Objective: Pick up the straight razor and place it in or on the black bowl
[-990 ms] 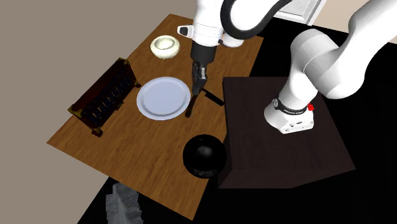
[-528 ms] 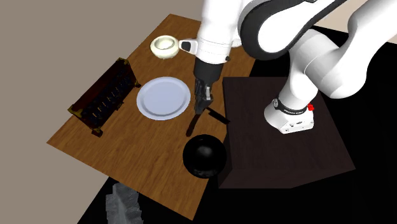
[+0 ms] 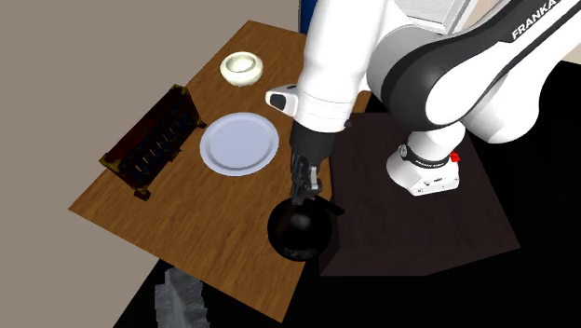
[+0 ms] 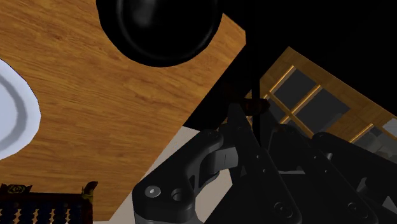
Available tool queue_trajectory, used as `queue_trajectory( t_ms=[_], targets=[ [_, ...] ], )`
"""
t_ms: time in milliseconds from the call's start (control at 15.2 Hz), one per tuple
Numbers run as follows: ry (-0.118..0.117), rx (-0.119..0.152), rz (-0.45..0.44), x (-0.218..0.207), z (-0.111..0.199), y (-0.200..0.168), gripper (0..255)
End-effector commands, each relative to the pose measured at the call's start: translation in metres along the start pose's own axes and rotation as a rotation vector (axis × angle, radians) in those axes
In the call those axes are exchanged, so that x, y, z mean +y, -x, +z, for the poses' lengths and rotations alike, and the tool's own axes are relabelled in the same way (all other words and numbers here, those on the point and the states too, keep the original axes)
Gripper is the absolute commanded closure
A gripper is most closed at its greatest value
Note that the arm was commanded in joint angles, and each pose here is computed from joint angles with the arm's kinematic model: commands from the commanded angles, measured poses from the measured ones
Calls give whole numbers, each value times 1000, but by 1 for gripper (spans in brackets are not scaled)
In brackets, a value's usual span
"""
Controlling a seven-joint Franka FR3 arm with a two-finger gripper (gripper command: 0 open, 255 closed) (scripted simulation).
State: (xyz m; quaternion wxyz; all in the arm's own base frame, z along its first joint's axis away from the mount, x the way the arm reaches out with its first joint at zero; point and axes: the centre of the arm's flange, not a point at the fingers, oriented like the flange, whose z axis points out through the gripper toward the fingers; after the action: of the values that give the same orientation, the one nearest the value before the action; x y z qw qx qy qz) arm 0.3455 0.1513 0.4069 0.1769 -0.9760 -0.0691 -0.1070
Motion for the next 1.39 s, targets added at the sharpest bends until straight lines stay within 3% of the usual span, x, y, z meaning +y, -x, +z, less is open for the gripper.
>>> queue_trajectory(
  t_ms=[0, 1320],
  targets=[
    [0, 0, 1, 0, 10, 3, 255],
    [0, 0, 1, 32, 98, 25, 255]
  ],
)
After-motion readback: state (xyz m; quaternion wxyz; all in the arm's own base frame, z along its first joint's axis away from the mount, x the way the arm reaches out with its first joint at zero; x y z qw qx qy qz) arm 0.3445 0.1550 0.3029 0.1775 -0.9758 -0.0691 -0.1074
